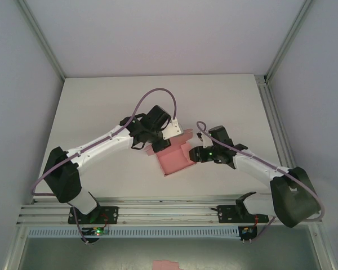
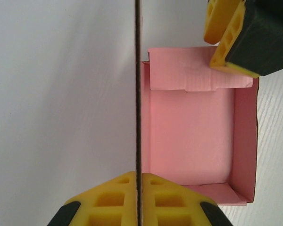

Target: Assemble paper box

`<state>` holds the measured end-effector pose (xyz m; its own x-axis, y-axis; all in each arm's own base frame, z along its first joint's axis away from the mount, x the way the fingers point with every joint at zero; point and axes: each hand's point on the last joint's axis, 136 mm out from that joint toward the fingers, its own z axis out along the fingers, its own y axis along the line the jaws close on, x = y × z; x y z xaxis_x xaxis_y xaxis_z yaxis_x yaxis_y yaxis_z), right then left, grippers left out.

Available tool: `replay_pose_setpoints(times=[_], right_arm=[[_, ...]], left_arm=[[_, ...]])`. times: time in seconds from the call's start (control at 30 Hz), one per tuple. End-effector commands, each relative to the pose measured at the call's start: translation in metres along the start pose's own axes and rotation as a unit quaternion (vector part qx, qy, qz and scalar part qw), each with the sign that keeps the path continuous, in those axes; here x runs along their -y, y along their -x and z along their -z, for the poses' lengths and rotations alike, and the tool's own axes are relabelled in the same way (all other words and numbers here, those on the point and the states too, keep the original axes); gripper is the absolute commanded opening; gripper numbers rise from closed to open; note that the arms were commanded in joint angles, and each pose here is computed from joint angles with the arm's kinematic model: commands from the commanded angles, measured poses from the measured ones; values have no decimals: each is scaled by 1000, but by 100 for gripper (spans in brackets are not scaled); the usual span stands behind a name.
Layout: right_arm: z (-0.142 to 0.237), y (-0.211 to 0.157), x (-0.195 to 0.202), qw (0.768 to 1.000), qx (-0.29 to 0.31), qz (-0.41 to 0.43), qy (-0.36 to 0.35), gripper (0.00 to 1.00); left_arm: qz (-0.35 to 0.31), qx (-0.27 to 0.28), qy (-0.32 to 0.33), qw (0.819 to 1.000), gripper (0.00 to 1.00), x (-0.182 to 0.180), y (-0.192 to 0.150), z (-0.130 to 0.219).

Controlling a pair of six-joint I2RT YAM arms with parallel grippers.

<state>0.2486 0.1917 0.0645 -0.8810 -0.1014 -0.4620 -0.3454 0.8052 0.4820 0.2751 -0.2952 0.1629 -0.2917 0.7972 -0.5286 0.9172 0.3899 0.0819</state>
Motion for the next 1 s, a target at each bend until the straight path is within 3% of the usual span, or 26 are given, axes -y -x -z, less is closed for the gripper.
replay_pose_setpoints(times=[0.0,0.2,0.37,0.67,0.87,0.97], right_arm=[[-4,15,-6,1000,22,19,3,39],[-22,-3,1,999,-7,18,-31,35],[-31,-15,30,988,-14,22,-149,27],[-19,-27,76,929,-36,37,-365,1],[-13,-24,83,890,-39,29,-453,0],[-8,-17,84,869,-13,31,-493,0]], left_arm=[[8,-6,-15,1000,0,6,3,2],[28,-1,-14,1000,0,5,7,1],[35,10,-26,999,0,9,11,2],[59,37,-23,997,0,6,26,6],[112,56,-24,992,0,5,37,16],[124,62,-22,990,0,5,39,25]])
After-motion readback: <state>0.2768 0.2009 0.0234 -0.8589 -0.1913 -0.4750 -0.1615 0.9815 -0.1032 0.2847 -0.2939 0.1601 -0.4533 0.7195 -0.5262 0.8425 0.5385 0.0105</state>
